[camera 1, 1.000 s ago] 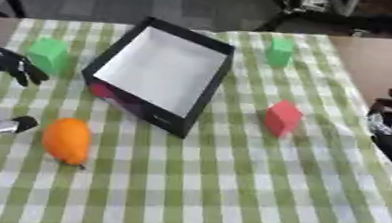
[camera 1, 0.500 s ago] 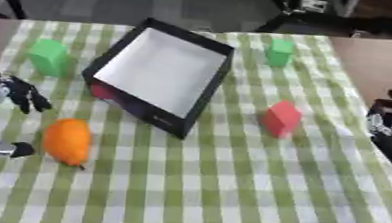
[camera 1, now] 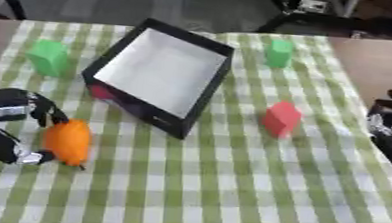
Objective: Pick up objects on the table and place them in the box.
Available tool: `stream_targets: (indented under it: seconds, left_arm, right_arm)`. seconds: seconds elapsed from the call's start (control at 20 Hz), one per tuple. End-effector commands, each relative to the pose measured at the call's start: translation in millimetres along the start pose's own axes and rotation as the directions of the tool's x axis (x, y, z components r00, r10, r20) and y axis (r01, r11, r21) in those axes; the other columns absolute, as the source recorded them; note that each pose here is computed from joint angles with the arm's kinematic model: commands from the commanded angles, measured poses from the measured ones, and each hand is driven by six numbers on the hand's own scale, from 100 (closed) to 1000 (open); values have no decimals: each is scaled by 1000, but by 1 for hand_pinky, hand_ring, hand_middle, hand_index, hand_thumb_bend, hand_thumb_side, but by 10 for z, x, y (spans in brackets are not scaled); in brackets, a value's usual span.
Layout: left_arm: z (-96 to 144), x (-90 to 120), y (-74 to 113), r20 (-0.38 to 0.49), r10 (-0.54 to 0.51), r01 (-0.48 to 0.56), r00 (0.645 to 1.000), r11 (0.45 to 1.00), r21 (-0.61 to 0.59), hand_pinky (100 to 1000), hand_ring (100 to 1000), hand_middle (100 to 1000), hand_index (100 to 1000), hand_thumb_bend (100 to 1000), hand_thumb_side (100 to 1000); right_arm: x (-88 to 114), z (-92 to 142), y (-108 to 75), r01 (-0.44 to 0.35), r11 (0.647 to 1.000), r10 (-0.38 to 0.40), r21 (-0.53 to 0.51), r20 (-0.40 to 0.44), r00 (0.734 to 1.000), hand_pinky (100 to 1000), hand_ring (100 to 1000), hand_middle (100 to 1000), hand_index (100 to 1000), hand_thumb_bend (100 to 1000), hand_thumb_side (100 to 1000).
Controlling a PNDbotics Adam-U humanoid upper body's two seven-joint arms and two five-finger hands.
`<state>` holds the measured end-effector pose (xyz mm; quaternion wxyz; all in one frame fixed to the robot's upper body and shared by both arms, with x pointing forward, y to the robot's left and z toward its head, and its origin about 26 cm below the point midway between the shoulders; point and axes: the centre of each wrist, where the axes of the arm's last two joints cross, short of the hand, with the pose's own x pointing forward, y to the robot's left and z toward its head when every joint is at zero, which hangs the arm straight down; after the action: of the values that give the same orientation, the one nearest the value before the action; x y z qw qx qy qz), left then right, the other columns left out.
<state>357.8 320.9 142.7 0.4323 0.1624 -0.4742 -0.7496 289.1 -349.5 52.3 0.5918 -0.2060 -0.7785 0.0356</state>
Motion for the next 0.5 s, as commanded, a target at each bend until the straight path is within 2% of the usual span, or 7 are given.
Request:
stream_targets:
  seconds: [0.05, 0.1, 0.2, 0.4, 0.5]
  left_arm:
    - [16, -23, 44, -17, -34, 34, 999, 999, 27, 714, 596, 617, 797, 100, 183]
    - [15, -27, 39, -21, -39, 39, 999, 998, 42, 690, 564, 582, 770, 100, 120]
    - [21, -35, 44, -38, -50, 53, 998, 994, 91, 625, 479, 486, 688, 100, 123]
    - [39, -23, 85, -91, -69, 91, 993, 961, 263, 478, 265, 251, 457, 100, 142]
    - [45, -8, 109, -117, -74, 111, 990, 928, 356, 450, 218, 188, 403, 100, 141]
  right_arm:
    - [49, -46, -63, -23, 1000, 23, 4, 22, 1000, 788, 684, 725, 879, 104, 358]
    - [48, -46, -62, -22, 1000, 22, 4, 21, 1000, 788, 684, 725, 879, 103, 358]
    - [46, -44, -60, -22, 1000, 21, 4, 20, 1000, 788, 684, 725, 879, 102, 358]
    - [42, -42, -61, -22, 1000, 22, 3, 19, 1000, 788, 684, 725, 879, 100, 359]
    - [41, -41, -62, -22, 1000, 22, 2, 18, 1000, 788, 684, 724, 878, 100, 359]
